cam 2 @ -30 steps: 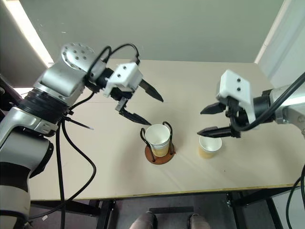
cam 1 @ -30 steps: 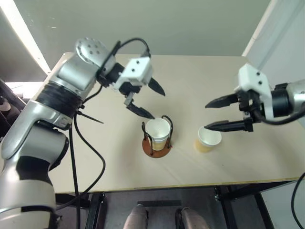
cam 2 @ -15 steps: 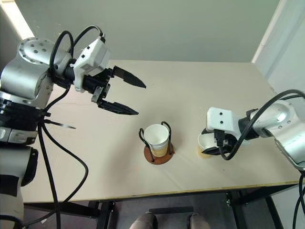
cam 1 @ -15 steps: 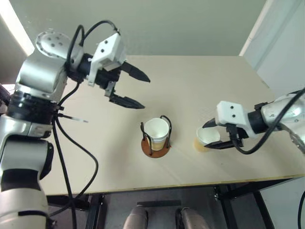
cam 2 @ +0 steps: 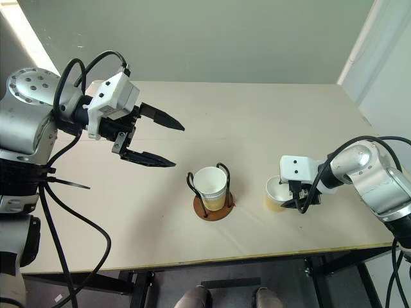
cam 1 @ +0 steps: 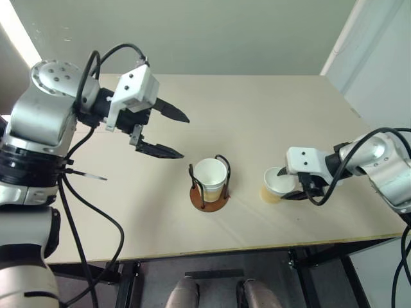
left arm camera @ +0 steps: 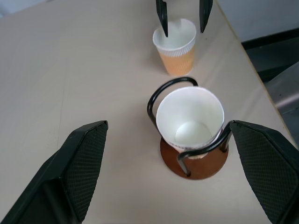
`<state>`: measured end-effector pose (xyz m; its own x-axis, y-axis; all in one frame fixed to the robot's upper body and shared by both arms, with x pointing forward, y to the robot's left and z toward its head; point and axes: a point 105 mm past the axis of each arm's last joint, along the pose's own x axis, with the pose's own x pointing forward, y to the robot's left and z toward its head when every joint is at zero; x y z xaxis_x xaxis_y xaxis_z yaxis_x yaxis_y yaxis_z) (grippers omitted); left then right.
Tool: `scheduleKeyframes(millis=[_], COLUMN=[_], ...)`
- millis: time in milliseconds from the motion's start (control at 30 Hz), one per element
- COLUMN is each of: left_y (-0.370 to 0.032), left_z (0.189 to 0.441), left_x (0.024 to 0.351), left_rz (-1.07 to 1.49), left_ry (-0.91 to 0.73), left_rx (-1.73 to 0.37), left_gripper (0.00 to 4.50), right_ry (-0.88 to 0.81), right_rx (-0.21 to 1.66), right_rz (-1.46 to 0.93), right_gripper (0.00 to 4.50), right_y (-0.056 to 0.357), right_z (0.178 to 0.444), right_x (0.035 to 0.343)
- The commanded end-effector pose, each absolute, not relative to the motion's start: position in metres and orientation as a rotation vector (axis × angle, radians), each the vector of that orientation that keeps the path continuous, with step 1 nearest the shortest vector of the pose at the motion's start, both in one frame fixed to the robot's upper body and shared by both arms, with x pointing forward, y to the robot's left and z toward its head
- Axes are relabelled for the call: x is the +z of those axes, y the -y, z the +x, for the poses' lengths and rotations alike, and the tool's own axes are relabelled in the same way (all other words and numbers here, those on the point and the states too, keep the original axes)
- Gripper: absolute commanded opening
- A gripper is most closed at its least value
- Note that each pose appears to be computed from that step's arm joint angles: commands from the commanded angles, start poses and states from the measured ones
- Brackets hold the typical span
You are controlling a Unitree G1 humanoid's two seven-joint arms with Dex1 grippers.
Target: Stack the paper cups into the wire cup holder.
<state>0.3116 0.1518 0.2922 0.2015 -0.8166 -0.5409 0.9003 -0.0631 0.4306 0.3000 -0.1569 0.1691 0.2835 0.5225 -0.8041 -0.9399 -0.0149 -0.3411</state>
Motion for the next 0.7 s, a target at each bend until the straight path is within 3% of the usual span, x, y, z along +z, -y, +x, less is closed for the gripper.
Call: scheduleKeyframes(millis=[33, 167, 367, 533, 700], left_y=[-0.163, -0.173, -0.186, -0.193, -0.194], left_z=[0.307, 0.307, 0.307, 0.309, 0.31], left_x=[0.301, 0.294, 0.286, 0.287, 0.287], left_rz=[0.895, 0.919, 0.958, 0.966, 0.969], left_ry=[-0.106, -0.144, -0.184, -0.191, -0.19], left_rx=[-1.353, -1.324, -1.282, -1.252, -1.247], left_gripper=[4.49, 4.5, 4.5, 4.5, 4.5], right_ry=[-0.526, -0.53, -0.521, -0.505, -0.425], right_rx=[1.26, 1.277, 1.283, 1.279, 1.24], right_rz=[-1.07, -1.091, -1.096, -1.066, -1.103], right_gripper=[3.3, 2.43, 0.19, 0.05, 0.05], right_y=[0.156, 0.152, 0.148, 0.15, 0.152], right_z=[0.302, 0.303, 0.304, 0.306, 0.311], right_x=[0.165, 0.159, 0.159, 0.173, 0.216])
